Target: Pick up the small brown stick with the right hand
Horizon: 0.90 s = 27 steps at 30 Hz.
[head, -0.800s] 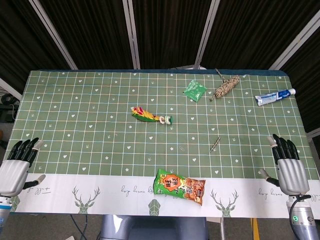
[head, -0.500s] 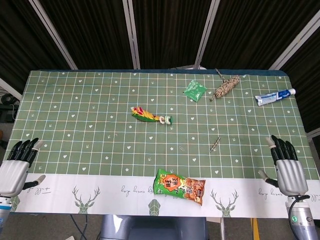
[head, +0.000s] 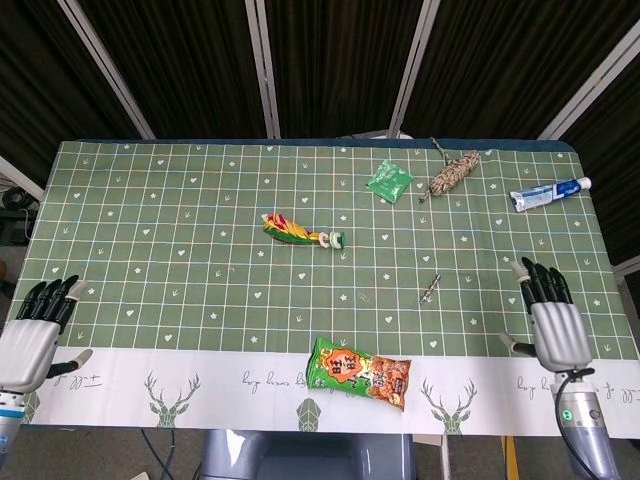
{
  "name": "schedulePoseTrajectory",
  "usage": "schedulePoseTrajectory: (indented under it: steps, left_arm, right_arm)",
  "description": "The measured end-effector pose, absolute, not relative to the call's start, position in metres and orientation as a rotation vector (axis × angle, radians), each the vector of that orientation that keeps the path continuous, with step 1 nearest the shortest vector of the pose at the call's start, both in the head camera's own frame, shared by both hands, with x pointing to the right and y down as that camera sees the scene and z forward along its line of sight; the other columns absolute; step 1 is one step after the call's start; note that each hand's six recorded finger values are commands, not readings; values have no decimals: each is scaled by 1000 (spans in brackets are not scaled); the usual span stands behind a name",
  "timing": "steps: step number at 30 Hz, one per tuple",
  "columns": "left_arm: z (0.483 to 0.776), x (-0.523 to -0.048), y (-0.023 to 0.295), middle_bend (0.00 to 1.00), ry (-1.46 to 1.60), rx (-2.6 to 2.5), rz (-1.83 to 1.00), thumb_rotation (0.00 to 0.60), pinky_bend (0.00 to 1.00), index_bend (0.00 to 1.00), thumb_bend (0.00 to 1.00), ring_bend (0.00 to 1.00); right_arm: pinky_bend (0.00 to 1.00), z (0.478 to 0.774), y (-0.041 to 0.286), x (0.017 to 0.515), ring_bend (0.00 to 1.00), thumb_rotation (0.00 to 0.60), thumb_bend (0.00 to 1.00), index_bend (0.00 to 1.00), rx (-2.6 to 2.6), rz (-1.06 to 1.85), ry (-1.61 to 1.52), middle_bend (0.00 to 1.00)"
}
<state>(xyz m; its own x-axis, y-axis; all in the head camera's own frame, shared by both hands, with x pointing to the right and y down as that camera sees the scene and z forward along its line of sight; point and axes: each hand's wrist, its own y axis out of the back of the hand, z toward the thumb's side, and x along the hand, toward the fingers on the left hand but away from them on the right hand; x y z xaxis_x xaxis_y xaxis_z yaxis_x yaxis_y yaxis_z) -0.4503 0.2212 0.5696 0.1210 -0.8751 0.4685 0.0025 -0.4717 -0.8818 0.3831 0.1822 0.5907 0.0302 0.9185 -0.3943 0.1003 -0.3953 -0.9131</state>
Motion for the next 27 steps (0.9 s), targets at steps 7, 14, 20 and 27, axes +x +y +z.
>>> schedulePoseTrajectory:
  steps: [7,14,20,27]
  left_arm:
    - [571,-450,221,0,865,-1641,-1456,600,0,0,118,0]
    - [574,-450,220,0,861,-1650,-1473,600,0,0,117,0]
    - [573,-451,220,0,865,-1651,-1472,600,0,0,118,0]
    - [574,-451,220,0,872,-1658,-1478,600,0,0,117,0]
  right_arm:
    - [30,620,165,368,0,600,39,0,-1599,1477,-1038,0]
    - [30,654,160,354,0,600,62,0,-1605,1532,-990,0]
    - [30,681,159,347,0,600,62,0,-1605,1577,-969,0]
    - [30,706,154,337,0,600,71,0,-1614,1616,-983,0]
